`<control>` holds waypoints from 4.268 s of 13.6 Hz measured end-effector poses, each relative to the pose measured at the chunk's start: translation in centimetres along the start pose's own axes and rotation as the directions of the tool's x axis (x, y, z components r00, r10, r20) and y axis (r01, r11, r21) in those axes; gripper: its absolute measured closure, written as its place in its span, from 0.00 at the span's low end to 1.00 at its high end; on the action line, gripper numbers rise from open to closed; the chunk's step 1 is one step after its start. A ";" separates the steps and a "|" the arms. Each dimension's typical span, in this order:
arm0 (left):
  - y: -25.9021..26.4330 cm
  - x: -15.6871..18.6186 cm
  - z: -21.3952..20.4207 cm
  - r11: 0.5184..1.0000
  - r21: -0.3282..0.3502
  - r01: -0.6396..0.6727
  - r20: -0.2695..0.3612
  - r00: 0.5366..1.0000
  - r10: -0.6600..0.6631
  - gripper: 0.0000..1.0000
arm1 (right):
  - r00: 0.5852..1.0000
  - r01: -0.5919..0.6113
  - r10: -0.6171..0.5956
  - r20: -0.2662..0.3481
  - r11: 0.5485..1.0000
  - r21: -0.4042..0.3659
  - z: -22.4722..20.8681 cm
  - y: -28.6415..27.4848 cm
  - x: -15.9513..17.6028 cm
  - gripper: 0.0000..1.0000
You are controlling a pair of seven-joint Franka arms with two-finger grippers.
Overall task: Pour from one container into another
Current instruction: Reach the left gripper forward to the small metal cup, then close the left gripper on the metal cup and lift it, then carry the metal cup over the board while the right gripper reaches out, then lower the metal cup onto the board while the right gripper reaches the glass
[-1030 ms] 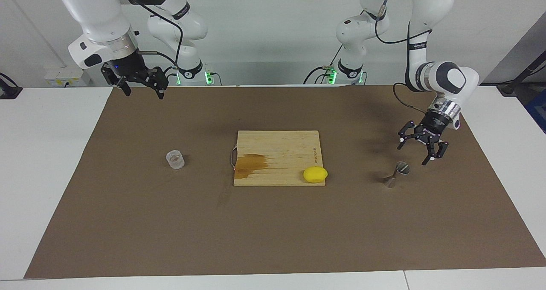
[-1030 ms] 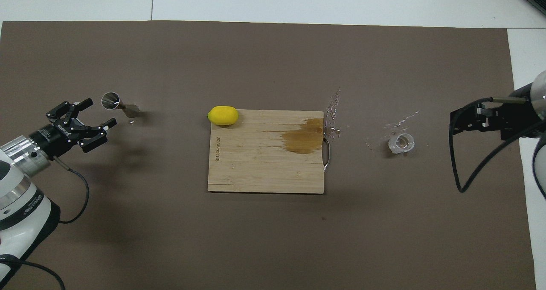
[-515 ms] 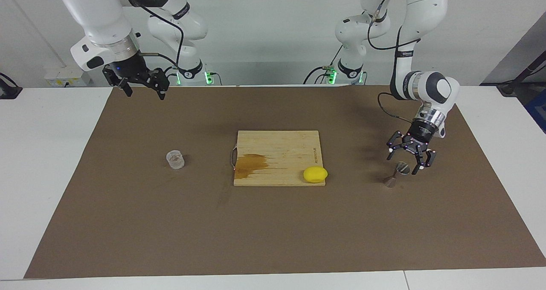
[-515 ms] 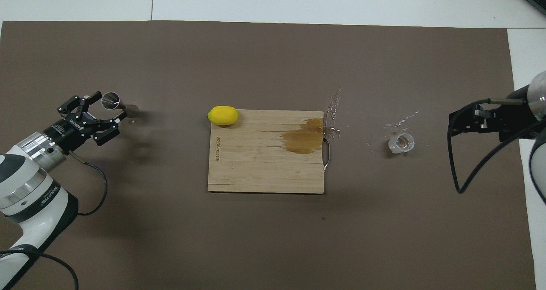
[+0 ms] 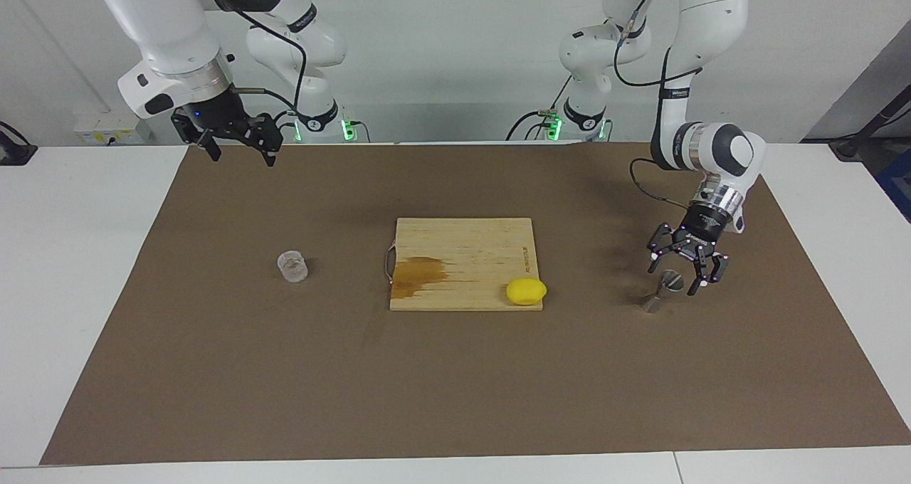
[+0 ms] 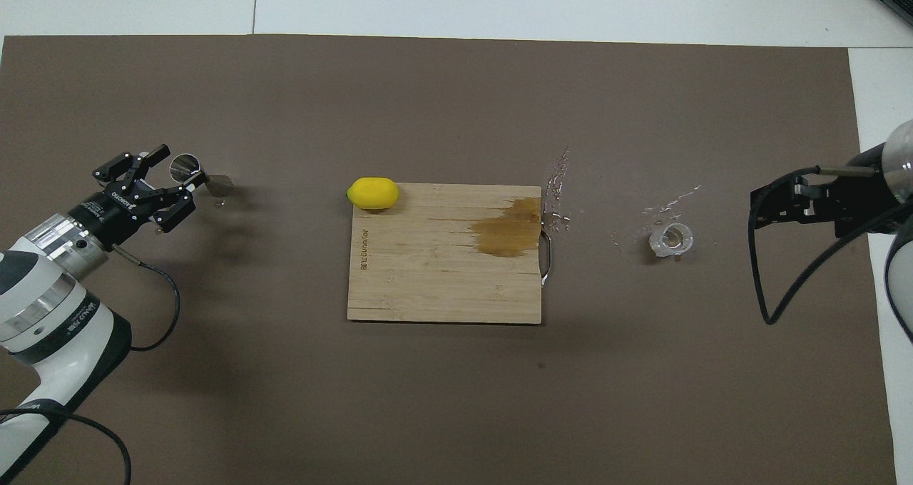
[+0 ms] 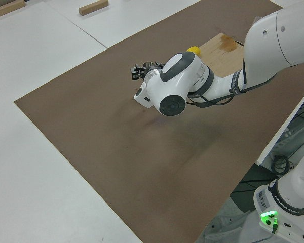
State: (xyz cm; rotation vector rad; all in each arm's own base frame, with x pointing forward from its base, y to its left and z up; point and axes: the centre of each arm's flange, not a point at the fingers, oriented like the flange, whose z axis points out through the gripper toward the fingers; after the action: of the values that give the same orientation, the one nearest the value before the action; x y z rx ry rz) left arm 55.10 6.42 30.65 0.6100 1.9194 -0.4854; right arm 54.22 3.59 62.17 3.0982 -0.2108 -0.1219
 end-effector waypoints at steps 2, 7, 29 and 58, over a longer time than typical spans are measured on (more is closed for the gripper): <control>0.1 0.2 0.1 1.000 -0.002 0.003 -0.003 1.000 -0.003 0.22 | 1.000 0.000 0.000 0.000 1.000 0.000 0.0 0.0 0.0 0.00; 0.1 0.5 0.4 1.000 0.000 -0.003 -0.007 1.000 0.003 0.25 | 1.000 0.000 0.000 0.001 1.000 0.000 0.1 0.0 0.0 0.00; -12.9 -10.0 7.5 0.957 0.226 -0.180 0.122 0.980 0.155 0.49 | 1.000 -0.011 0.012 0.015 1.000 -0.004 0.2 -0.1 -0.3 0.00; -40.1 -7.3 21.3 0.810 0.504 -0.300 0.101 0.952 0.290 0.49 | 0.236 -0.967 0.825 0.514 0.250 0.041 26.1 9.9 6.1 0.00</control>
State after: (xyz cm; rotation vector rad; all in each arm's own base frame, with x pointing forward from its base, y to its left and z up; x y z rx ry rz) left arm 48.35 -39.10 31.41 1.2286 1.6277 -0.8076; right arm 56.85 -7.75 36.10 2.5130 -2.2591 -0.7216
